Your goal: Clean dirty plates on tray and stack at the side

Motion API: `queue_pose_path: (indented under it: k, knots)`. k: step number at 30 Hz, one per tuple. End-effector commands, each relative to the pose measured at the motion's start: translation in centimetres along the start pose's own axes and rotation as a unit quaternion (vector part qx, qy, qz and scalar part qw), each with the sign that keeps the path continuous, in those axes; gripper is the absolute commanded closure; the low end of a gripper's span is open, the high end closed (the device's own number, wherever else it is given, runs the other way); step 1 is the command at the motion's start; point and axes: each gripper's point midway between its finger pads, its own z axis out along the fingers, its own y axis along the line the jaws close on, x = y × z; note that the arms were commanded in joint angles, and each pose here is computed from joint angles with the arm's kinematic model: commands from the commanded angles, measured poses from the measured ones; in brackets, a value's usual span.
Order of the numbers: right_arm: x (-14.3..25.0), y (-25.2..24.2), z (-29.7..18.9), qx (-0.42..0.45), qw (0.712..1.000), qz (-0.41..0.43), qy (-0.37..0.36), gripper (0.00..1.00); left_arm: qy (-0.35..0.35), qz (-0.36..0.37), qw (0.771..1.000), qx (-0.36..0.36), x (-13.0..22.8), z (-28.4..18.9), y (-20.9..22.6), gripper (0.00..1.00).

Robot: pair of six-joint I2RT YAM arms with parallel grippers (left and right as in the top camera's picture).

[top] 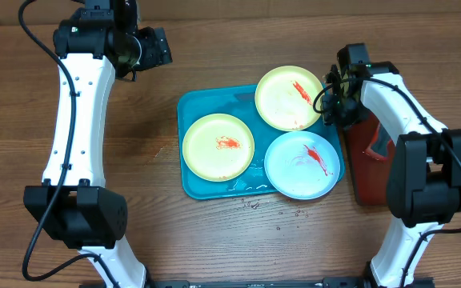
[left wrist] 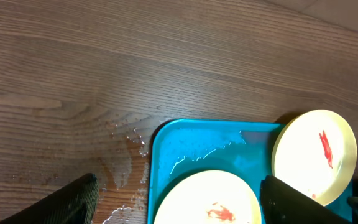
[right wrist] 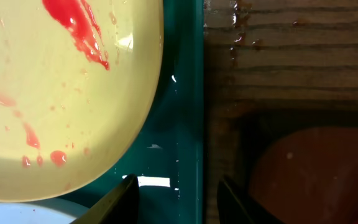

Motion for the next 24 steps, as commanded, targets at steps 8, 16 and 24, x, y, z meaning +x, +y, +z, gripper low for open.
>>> queue_pose_path:
  k: [8,16,24]
  knots:
    - [-1.3,-0.8,0.3,0.026,1.000,0.003,-0.015,0.57,-0.010,-0.001,1.000,0.008,-0.5,-0.7,-0.6,0.16]
    - [-1.0,-1.1,1.0,0.033,0.999,0.015,-0.017,0.58,-0.010,-0.001,1.000,0.007,-0.5,-0.7,-0.6,0.15]
    - [-0.2,-1.0,2.0,0.029,0.999,0.024,-0.010,0.65,-0.010,0.002,1.000,0.006,-0.5,-0.7,-0.6,0.13]
